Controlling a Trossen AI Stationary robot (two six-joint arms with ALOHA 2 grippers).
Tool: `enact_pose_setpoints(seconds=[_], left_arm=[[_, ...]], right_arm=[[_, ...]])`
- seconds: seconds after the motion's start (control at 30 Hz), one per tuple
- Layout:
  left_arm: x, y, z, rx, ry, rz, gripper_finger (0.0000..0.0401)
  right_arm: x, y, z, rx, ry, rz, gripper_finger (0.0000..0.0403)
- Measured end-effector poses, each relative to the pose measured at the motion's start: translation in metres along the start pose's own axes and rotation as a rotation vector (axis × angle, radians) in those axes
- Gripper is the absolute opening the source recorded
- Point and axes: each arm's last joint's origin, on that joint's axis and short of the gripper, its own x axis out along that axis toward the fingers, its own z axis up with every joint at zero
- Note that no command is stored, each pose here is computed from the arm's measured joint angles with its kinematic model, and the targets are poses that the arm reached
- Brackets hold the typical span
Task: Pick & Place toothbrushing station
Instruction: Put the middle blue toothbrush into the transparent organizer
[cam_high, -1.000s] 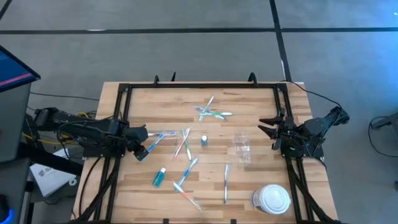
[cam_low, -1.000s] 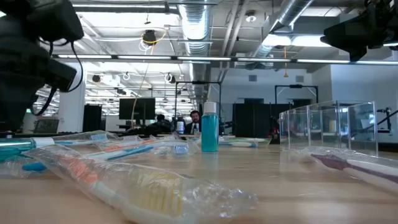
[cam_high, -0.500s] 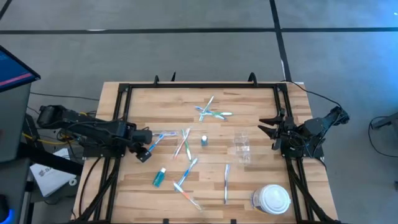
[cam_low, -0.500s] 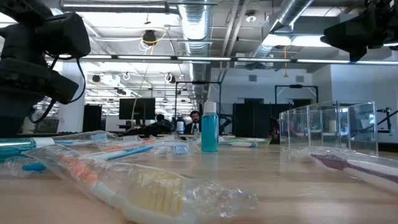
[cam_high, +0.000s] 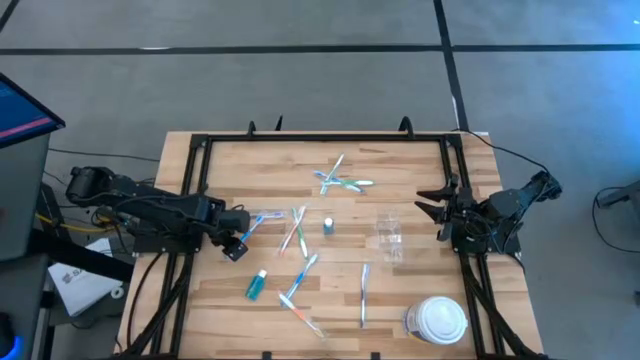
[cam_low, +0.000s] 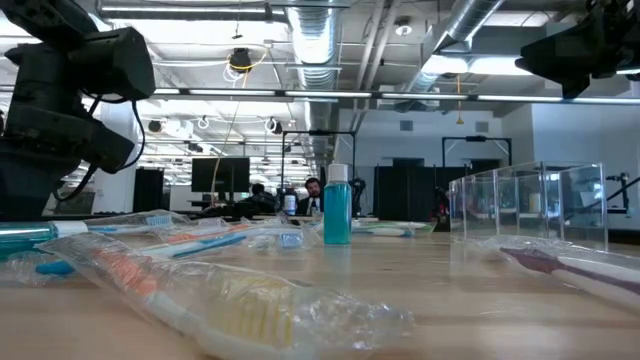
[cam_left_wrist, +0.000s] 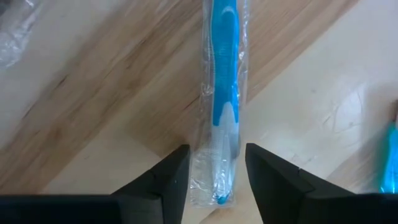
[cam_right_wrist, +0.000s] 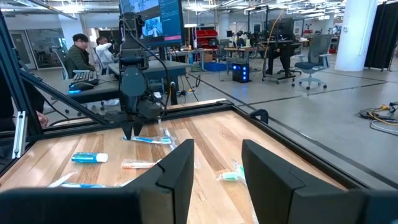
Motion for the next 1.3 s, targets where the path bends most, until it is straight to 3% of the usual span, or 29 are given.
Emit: enact_pose_setpoints(seconds=[0.23, 0.57, 0.83, 1.3], left_arm=[[0.000, 0.002, 0.000, -0.024, -0.018, 0.013, 0.0114], [0.000, 0.003, -0.001, -0.047, -0.022, 0.028, 0.0015], [-0.005, -0.003, 0.002, -0.045, -0.036, 0.018, 0.0018], [-0.017, -0.024, 0.018, 0.067, -0.187, -0.121, 0.0015]], right_arm=[[0.000, 0.000, 0.000, 0.001, 0.000, 0.000, 0.0127], [0.000, 0.000, 0.000, 0.001, 0.000, 0.000, 0.0127], [0.000, 0.000, 0.000, 0.001, 0.000, 0.000, 0.0127], [0.000, 0.000, 0.000, 0.008, 0.000, 0.000, 0.0127]])
